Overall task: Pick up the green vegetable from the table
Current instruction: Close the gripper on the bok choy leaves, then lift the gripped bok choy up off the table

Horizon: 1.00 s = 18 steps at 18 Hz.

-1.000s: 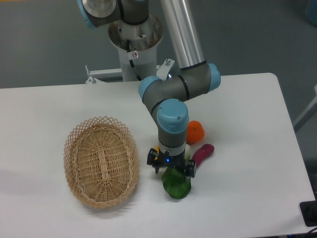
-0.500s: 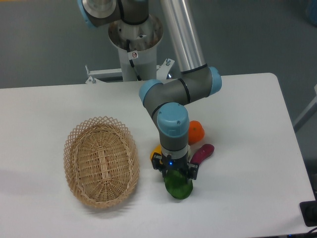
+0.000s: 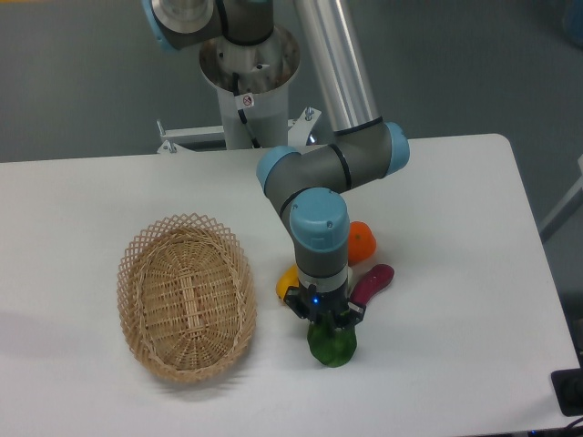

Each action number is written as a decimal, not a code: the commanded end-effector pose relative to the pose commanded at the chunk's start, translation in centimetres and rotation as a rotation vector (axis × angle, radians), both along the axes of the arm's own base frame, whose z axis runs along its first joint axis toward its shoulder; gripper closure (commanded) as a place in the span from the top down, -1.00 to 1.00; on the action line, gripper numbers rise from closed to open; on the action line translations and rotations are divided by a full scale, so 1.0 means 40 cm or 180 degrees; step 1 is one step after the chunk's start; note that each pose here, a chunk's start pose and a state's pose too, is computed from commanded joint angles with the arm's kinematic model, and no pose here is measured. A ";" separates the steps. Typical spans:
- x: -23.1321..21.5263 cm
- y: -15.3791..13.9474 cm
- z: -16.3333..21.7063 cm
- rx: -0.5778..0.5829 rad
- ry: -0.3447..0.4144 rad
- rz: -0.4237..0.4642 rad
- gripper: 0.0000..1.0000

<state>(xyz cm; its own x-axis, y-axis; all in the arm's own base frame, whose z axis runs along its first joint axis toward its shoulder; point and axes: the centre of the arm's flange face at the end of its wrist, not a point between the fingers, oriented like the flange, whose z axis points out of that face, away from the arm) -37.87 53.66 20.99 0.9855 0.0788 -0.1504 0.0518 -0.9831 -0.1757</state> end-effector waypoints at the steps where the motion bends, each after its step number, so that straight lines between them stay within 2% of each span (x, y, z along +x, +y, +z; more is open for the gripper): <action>1: 0.000 0.000 0.007 0.0010 0.0011 0.0000 -0.36; 8: 0.007 -0.001 0.102 0.0177 0.0116 -0.0019 -0.36; 11: 0.009 -0.002 0.110 0.0194 0.0120 -0.0022 -0.54; 18: 0.010 -0.005 0.139 0.0254 0.0138 -0.0022 -0.59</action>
<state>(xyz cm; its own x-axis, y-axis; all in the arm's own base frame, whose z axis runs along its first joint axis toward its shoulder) -37.49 53.45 26.54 0.9788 0.0856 -0.1863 0.0359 -0.9662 -0.2554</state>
